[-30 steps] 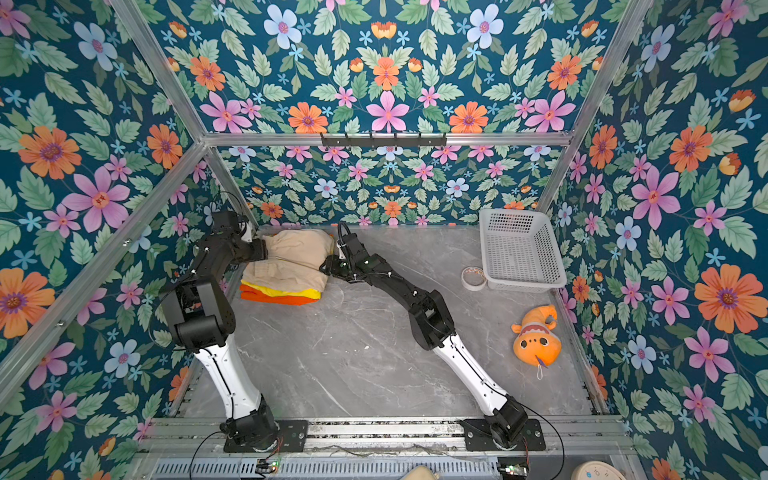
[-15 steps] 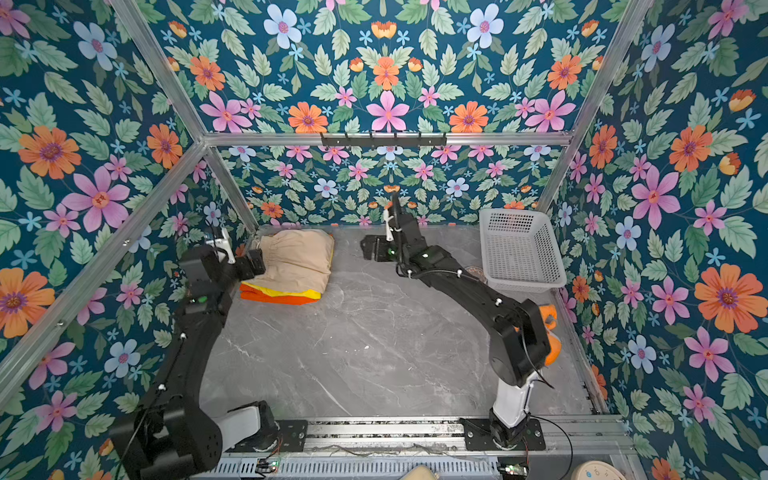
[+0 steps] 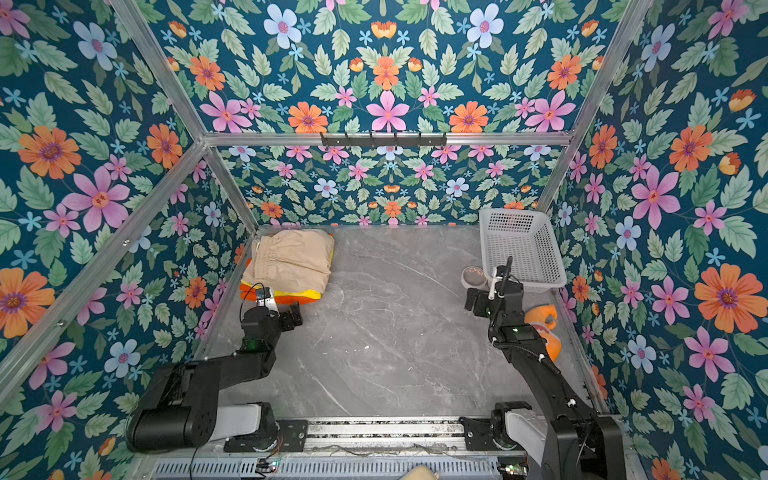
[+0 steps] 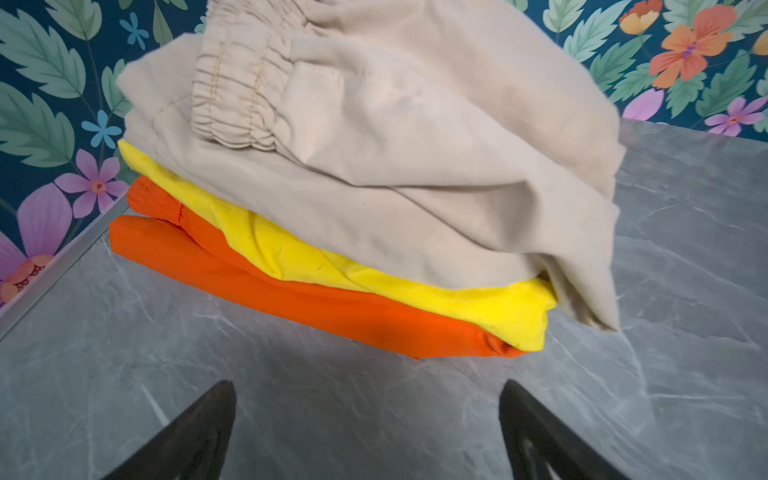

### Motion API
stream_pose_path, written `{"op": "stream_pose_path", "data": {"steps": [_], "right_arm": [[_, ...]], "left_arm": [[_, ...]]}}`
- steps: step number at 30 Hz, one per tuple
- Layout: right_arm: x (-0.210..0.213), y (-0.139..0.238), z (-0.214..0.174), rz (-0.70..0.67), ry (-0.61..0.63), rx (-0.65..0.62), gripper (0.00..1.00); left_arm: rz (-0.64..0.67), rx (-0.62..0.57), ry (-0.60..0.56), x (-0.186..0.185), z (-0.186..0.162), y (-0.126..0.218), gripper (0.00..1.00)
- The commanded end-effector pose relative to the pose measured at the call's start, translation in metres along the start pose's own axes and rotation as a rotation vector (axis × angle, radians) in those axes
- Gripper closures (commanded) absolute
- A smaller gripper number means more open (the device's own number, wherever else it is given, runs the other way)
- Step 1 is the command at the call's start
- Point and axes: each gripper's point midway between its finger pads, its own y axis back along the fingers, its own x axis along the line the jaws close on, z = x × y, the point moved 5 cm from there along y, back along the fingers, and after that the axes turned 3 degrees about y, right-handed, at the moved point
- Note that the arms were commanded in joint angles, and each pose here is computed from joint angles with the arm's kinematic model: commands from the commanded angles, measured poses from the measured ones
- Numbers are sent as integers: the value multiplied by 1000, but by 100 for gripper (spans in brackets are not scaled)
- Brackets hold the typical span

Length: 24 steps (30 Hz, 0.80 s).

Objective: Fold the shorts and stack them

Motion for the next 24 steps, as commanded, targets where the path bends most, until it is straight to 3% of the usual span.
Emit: {"op": "stream_pose_path", "data": {"steps": [1,3,4,8,11,15,17,24], "right_arm": [[-17,-1,2,-6,31,-93,1],[-24,-6,-6,-15,35,-122,1],[-28,-9,-11,-20,33,-142,1],[-31,-25,-17,-4,27,-177,1],[-29,-33,-11,38,32,-235,1],[-21,-57,-22,109,67,-263,1],[-18,-57,-24,113,89,-197,1],[-16,-59,-24,108,97,-200,1]], "left_arm": [[14,-181,11,-5,41,-5,0],[21,-196,-46,-8,42,-2,0],[24,-271,-94,-10,45,7,0],[72,-418,-72,1,32,15,0],[183,-263,-25,11,28,-8,0],[146,-246,-57,5,31,-18,0],[144,-258,-56,5,32,-18,0],[143,-250,-60,5,31,-18,0]]}}
